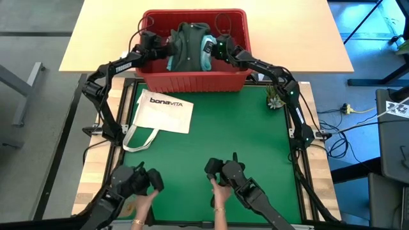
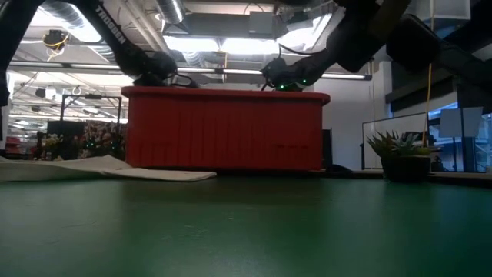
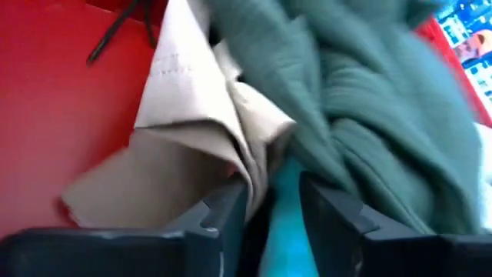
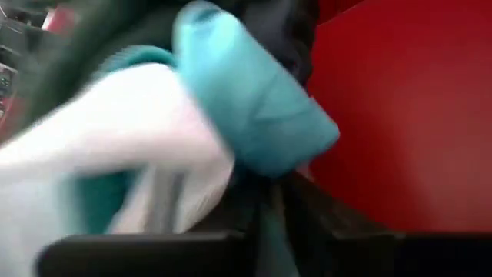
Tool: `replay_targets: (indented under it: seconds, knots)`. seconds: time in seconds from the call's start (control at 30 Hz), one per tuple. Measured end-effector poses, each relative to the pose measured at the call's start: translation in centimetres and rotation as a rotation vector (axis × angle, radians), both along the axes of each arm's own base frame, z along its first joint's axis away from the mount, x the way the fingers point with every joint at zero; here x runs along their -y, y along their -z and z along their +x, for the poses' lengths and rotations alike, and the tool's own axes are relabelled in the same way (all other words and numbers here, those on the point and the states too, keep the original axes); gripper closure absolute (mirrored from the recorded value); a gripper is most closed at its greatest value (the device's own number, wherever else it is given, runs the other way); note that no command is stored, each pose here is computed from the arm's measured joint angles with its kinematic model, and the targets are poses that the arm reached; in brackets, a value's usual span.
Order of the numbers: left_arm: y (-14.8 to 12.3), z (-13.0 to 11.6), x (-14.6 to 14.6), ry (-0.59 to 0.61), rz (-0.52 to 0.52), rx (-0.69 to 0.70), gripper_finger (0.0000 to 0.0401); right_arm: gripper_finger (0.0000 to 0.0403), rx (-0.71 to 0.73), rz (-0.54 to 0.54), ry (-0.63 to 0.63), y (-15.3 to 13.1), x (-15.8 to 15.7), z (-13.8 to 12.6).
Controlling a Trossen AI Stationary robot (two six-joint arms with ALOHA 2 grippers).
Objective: Fold Laundry from Bin
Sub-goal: Put the stack clothes into the red laundry bin
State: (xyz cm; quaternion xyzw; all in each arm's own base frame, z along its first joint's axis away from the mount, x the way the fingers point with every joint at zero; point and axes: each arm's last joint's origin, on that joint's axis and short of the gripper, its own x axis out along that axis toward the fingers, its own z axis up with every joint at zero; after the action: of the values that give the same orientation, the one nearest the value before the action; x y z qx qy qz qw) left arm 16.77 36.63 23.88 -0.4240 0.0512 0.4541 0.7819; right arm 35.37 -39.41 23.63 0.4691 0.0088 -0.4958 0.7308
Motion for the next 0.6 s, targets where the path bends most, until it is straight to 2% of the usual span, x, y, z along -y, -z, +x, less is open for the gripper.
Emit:
replay_targets:
  seconds: [0.17,0.33,0.6]
  knots:
    - [0.0,-0.8,-0.3,-0.016,-0.002,0.003,0.0263,0.0278,-0.004,0.002,0.010,0.0,0.3,-0.3]
    - [-0.1,-1.6,-0.7,-0.036,0.007,0.009,0.0261,0.0230,-0.027,0.023,0.030,0.3,0.7,-1.1]
    - [-1.7,-2.9,-1.6,-0.007,0.123,0.101,0.0262,0.0201,-0.003,0.054,-0.009,0.3,1.6,-2.2]
